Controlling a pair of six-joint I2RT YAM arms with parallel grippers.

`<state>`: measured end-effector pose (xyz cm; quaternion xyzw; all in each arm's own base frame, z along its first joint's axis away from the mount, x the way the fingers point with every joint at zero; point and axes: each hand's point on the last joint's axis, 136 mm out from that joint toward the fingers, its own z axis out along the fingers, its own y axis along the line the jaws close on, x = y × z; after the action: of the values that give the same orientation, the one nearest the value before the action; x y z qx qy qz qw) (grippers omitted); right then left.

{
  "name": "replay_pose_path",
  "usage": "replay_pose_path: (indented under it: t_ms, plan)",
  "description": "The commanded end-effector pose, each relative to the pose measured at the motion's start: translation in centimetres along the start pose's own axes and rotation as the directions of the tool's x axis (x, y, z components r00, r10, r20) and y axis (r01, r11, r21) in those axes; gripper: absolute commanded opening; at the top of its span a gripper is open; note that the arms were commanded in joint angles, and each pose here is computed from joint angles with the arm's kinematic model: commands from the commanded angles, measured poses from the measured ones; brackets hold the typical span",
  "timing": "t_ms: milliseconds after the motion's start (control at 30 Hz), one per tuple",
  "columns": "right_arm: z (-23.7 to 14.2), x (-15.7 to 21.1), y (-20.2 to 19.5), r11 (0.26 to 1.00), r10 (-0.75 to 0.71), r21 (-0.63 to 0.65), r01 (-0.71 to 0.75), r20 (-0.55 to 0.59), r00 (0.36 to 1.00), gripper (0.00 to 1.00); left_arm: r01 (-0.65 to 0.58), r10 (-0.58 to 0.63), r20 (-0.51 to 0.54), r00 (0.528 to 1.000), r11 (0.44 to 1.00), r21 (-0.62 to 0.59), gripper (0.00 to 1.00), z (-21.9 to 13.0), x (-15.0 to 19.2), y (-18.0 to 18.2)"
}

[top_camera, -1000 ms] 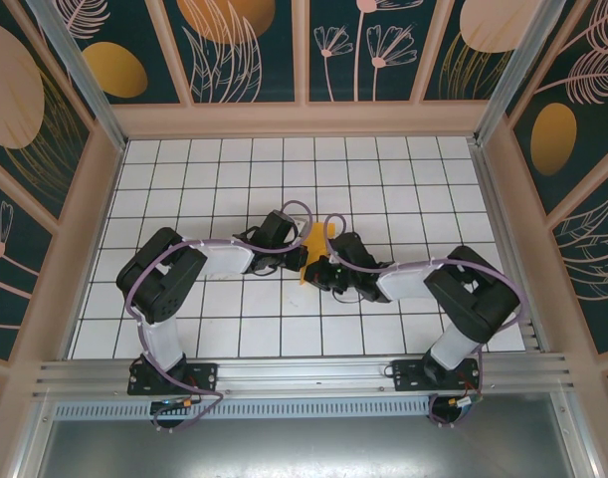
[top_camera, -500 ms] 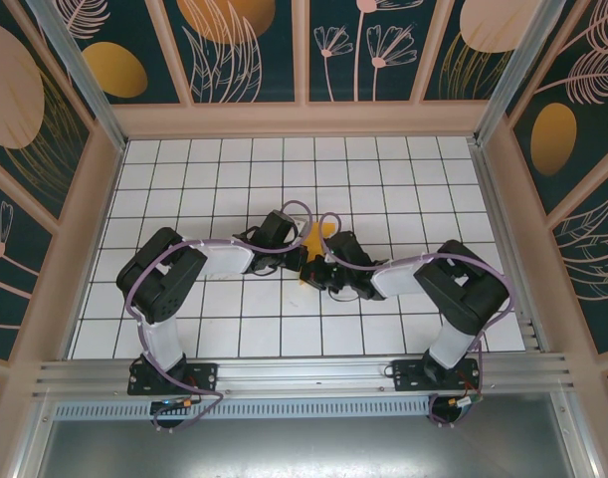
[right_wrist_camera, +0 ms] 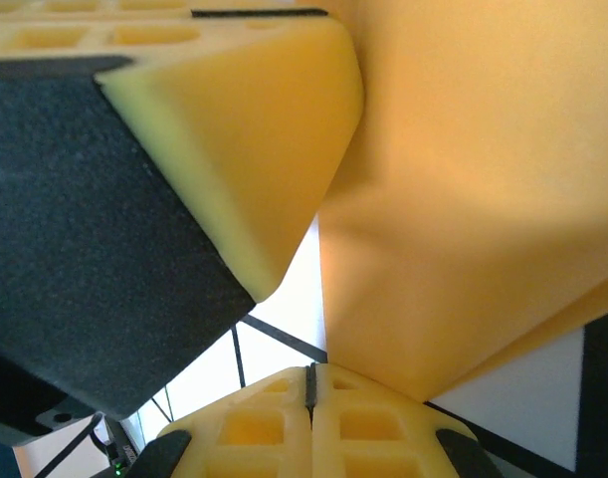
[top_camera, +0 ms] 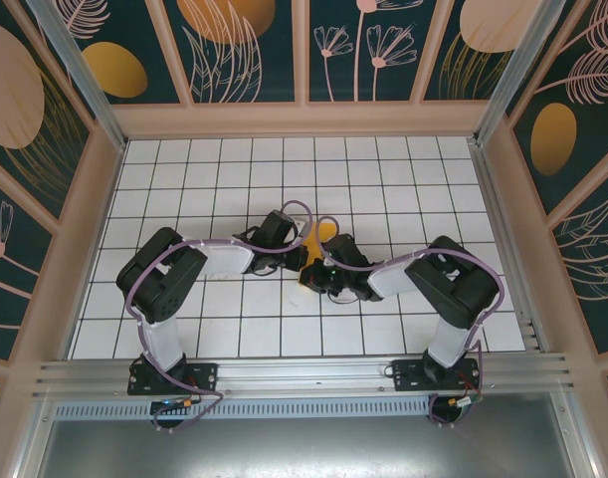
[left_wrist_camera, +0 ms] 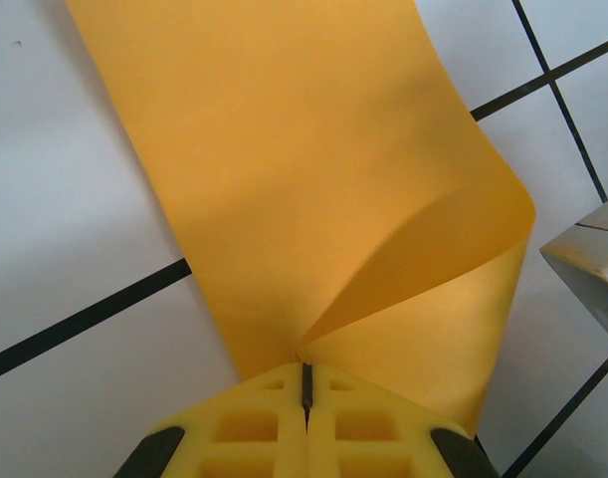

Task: Fold a paper plane with a square sheet of paper (pick it up from the middle)
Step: Third fold the triangle at the center of the table.

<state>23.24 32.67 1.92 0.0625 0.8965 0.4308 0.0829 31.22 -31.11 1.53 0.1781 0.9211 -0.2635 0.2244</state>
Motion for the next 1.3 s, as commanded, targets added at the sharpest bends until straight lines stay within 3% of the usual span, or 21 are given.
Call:
replay_pose_path:
  t_ms: [0, 200, 433, 867, 1267]
  plan:
    - [-0.6, 0.1, 0.3, 1.000, -0.013, 0.025, 0.012, 0.004, 1.000, 0.00, 0.004, -0.007, -0.093, 0.996, 1.000, -0.027, 0.08, 1.0, 3.1, 1.3]
    - [-2.7, -2.6, 1.9, 0.999, -0.044, 0.002, 0.044, 0.091, 0.995, 0.01, 0.006, -0.009, -0.090, 0.996, 1.000, -0.025, 0.08, 0.9, 3.0, 1.3]
    - [-2.0, -4.2, 2.0, 0.999, -0.036, -0.029, 0.039, 0.089, 0.995, 0.00, 0.006, -0.008, -0.092, 0.996, 1.000, -0.024, 0.08, 0.9, 3.0, 1.2]
    - [-0.8, -2.7, -2.9, 0.996, 0.012, 0.090, -0.017, 0.058, 0.998, 0.01, 0.005, -0.008, -0.093, 0.996, 1.000, -0.031, 0.08, 1.0, 3.0, 1.4]
    - [-3.1, -5.8, 0.9, 0.999, -0.035, 0.016, 0.034, 0.129, 0.991, 0.02, 0.004, -0.006, -0.100, 0.995, 1.000, -0.029, 0.08, 1.1, 3.1, 1.3]
